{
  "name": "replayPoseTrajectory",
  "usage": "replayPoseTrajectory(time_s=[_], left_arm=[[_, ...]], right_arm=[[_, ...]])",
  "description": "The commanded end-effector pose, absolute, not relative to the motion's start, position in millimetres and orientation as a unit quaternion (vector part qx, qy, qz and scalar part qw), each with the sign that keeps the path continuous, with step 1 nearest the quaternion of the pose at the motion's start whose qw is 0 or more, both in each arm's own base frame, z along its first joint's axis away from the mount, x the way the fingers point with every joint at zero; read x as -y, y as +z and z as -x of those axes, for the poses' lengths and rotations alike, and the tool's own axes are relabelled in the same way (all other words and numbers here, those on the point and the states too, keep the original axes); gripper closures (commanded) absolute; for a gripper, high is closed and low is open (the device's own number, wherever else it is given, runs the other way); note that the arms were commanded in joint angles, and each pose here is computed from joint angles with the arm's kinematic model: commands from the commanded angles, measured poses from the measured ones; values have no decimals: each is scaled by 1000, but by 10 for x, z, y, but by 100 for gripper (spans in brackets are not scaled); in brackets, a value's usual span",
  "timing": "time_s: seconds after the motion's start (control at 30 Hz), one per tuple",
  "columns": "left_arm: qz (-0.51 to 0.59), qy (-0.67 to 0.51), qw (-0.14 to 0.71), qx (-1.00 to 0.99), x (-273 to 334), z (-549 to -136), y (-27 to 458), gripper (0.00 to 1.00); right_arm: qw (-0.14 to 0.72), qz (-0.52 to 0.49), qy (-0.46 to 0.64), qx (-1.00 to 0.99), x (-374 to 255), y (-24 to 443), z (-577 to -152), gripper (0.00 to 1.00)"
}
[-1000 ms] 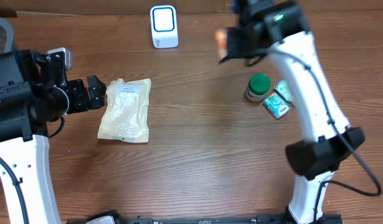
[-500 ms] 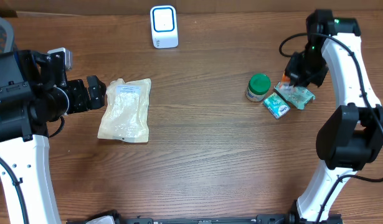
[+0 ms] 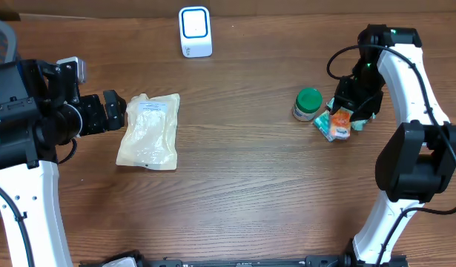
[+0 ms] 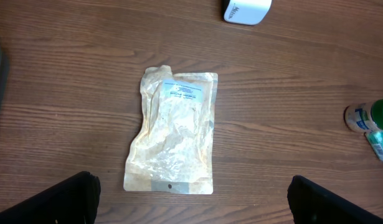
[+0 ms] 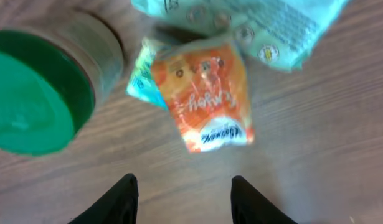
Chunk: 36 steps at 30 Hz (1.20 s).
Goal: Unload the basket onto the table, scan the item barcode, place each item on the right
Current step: 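Carry the orange pack right and set it beside the jar, then reach the right gripper left and grasp the clear food pouch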
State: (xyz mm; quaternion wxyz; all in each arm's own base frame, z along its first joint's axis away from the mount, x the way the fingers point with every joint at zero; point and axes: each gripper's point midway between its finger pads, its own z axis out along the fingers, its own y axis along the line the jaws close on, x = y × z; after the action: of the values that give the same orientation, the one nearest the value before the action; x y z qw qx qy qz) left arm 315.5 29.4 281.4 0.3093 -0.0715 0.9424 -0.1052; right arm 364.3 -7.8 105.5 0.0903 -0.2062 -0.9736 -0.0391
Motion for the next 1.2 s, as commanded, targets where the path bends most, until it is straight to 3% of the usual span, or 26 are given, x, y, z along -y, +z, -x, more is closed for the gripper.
replayPoseTrajectory(time_s=[0.0, 0.2, 0.43, 0.7, 0.8, 1.17], left_arm=[[66, -100, 319, -940, -318, -3177, 2878, 0], [66, -100, 319, -940, -318, -3177, 2878, 0], [66, -100, 319, -940, -318, -3177, 2878, 1], [66, -100, 319, -940, -319, -3177, 2877, 0], [66, -100, 319, -940, -319, -3177, 2877, 0], [66, -100, 319, -940, -318, -3177, 2878, 1]], right_arm=[[48, 186, -51, 980, 39, 1359, -3806, 55], [-27, 106, -110, 988, -483, 1971, -4034, 55], [-78, -26, -254, 964, -1822, 2174, -4180, 55], [-79, -75, -301, 947, -3123, 1697, -3949, 55], [-82, -79, -321, 940, -3496, 1440, -3826, 50], [-110, -92, -374, 916, -4025, 856, -3585, 50]])
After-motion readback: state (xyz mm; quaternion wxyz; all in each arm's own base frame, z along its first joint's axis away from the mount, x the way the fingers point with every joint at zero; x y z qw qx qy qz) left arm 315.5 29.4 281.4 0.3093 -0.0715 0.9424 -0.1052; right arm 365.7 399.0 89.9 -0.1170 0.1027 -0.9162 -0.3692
